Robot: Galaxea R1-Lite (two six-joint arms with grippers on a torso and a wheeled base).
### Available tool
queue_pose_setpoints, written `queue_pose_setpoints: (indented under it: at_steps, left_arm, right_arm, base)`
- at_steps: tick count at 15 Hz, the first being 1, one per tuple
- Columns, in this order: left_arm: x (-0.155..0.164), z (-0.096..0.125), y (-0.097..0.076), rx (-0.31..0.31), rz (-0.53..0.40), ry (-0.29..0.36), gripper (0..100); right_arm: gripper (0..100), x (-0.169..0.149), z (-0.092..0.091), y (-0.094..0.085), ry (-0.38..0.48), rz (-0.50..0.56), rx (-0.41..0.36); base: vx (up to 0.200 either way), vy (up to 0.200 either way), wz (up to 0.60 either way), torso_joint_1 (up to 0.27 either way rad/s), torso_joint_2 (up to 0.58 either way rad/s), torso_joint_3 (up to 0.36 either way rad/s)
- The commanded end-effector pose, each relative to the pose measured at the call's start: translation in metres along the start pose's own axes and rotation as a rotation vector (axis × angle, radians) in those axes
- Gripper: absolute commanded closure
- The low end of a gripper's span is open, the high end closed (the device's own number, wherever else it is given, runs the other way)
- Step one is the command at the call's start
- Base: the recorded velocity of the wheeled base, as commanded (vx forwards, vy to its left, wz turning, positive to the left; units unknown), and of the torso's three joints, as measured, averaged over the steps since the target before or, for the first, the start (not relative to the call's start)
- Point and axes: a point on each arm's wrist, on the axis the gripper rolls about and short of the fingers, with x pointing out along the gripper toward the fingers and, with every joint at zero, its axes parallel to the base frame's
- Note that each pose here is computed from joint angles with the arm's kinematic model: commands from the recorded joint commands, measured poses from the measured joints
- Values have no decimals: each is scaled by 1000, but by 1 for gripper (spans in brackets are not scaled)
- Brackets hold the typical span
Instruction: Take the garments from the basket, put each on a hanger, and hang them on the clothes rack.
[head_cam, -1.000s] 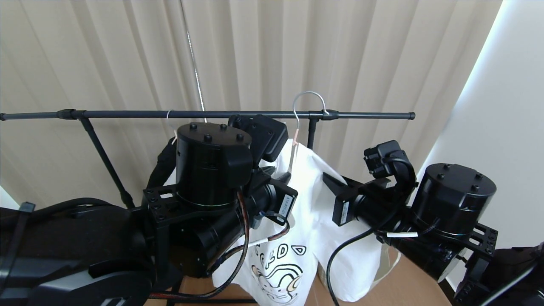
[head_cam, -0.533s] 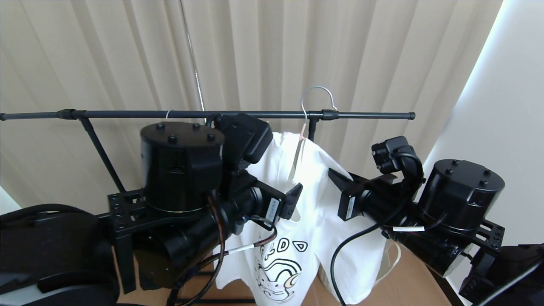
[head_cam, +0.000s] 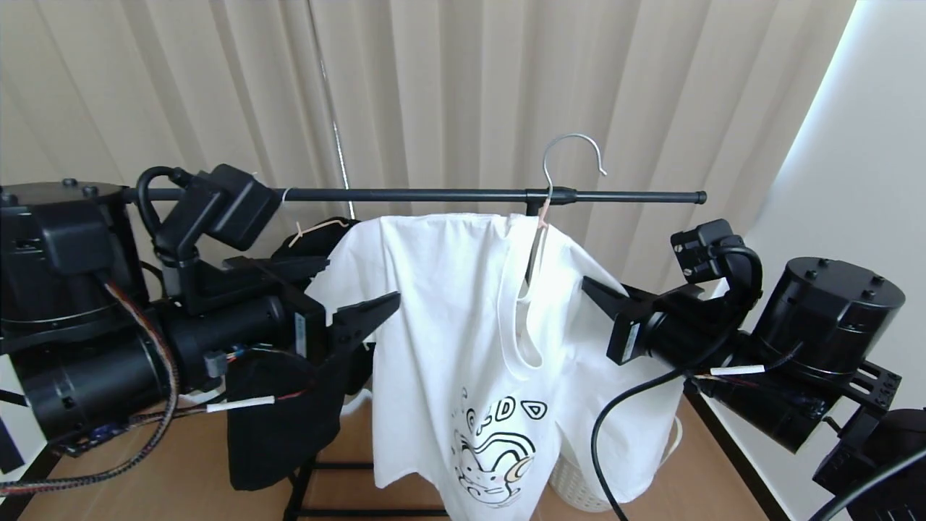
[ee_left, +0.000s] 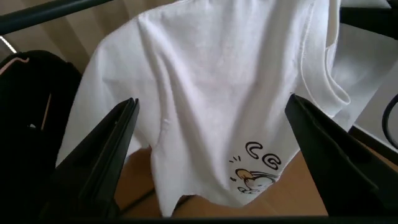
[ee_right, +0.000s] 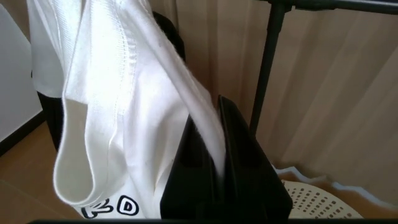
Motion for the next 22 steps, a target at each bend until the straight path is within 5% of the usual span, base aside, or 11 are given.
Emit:
queue_pose_setpoints:
  at_steps: [1, 6, 11, 12, 17, 22]
  left_arm:
    - [-16, -13, 37, -40, 17, 11, 0]
    - [-3, -34, 67, -108, -81, 67, 0]
    - [26, -59, 79, -128, -81, 91, 0]
    - [27, -61, 80, -132, -80, 95, 100]
    - [14, -57, 78, -126, -62, 75, 100]
    - [1, -66, 97, -156, 25, 93, 100]
  right_arm:
    - [100, -8, 5, -5, -13, 4, 0]
    - [100, -25, 6, -7, -9, 106, -20]
    - [100, -29, 8, -7, -13, 110, -20]
    - [100, -29, 8, -7, -13, 110, -20]
    - [100, -26, 6, -9, -8, 102, -18]
    - [100, -25, 9, -16, -18, 89, -16]
  base:
    - [0, 0, 0, 0, 0, 0]
    - [0, 0, 0, 0, 0, 0]
    - [0, 0, 0, 0, 0, 0]
    - [0, 0, 0, 0, 0, 0]
    - [0, 0, 0, 0, 0, 0]
    - [0, 0, 0, 0, 0, 0]
